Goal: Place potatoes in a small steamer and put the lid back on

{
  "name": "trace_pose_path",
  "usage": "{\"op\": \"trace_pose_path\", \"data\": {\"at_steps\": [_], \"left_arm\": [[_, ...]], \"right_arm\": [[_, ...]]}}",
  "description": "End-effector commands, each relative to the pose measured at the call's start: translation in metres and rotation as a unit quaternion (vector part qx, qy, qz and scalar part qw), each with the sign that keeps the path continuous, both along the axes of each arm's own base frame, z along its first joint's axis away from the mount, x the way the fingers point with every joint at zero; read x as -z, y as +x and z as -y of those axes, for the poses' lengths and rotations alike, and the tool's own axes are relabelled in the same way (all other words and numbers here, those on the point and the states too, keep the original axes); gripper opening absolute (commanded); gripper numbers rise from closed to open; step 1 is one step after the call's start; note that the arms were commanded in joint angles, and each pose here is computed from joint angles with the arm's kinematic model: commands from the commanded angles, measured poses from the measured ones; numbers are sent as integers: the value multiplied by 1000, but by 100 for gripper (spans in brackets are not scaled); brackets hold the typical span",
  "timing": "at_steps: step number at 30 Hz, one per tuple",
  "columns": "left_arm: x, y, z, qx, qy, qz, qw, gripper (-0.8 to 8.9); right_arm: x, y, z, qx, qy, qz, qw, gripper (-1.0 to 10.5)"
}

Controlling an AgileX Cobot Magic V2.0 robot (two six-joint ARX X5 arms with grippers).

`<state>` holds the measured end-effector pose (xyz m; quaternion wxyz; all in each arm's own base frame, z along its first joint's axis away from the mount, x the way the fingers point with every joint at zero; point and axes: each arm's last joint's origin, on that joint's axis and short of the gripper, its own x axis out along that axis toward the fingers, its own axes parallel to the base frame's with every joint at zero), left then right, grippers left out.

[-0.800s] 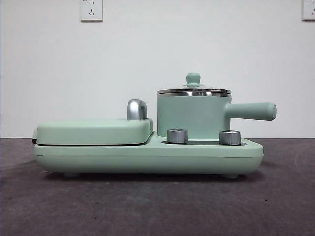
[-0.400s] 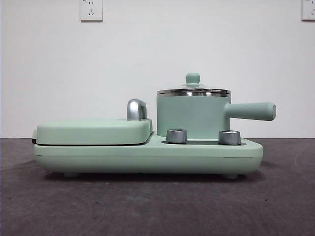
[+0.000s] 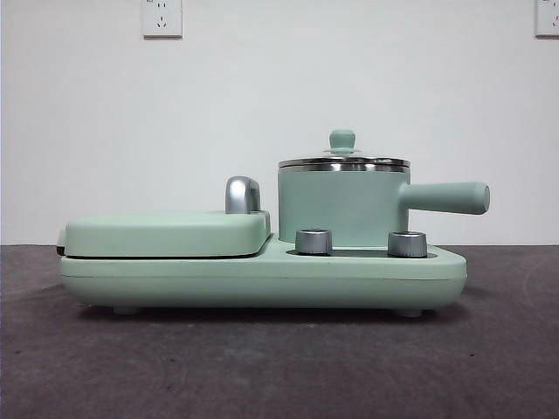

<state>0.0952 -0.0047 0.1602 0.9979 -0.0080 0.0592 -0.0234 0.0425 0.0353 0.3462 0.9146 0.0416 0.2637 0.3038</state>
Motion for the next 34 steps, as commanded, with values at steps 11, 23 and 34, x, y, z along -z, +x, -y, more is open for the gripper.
{"op": "trace_pose_path", "data": {"at_steps": [11,23,34], "left_arm": [[6,1,0,-1,0,-4,1000,5],[6,1,0,-2,0,-4,1000,5],[6,1,0,-1,1,-4,1000,6]], "right_arm": [[-3,0,0,-4,2,9,1000,15],[9,8,9,99,20,26,995,15],[85,31,28,295,42,174,939,15]]}}
